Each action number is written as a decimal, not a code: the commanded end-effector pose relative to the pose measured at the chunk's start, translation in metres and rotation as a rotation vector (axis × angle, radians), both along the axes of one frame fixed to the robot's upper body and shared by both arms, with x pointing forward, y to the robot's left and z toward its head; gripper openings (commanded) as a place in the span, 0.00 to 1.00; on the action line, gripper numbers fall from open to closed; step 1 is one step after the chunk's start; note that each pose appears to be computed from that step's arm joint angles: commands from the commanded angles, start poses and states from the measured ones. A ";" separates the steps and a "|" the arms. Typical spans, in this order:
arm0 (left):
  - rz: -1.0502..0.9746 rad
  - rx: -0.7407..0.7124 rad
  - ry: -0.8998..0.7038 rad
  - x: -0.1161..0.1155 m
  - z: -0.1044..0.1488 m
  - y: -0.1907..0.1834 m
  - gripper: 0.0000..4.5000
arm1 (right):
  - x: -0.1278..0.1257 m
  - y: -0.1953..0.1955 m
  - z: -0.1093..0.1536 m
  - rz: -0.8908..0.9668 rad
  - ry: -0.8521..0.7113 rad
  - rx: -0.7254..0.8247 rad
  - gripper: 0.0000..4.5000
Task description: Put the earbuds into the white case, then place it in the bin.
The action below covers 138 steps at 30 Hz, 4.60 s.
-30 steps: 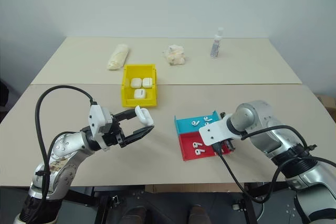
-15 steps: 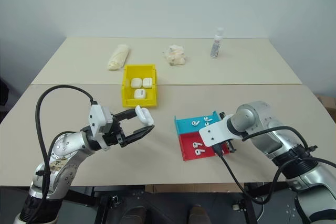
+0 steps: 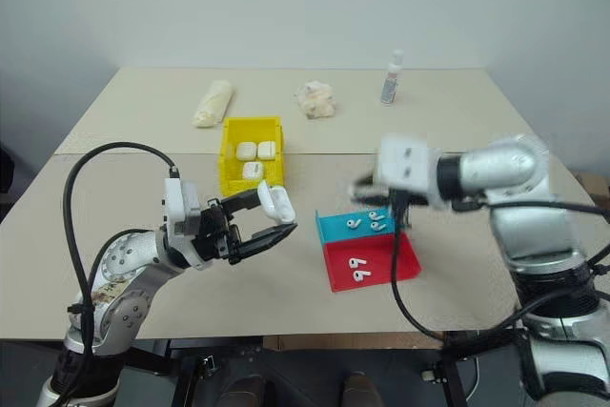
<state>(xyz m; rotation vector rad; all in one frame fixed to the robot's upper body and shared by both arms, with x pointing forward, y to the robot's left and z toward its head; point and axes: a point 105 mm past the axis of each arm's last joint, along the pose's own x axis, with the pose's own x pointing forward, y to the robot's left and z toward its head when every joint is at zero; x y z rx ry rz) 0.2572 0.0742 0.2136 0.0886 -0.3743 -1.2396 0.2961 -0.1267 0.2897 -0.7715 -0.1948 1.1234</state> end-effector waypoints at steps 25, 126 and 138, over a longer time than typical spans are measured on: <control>-0.277 -0.111 -0.136 -0.016 0.029 -0.023 0.62 | -0.059 0.046 0.018 0.506 0.066 0.532 0.17; 0.098 0.164 -0.045 -0.004 -0.047 0.018 0.62 | 0.095 0.038 -0.134 0.479 -0.196 -1.247 0.50; 0.101 0.172 -0.048 -0.004 -0.048 0.018 0.62 | 0.091 0.040 -0.140 0.512 -0.194 -1.230 0.46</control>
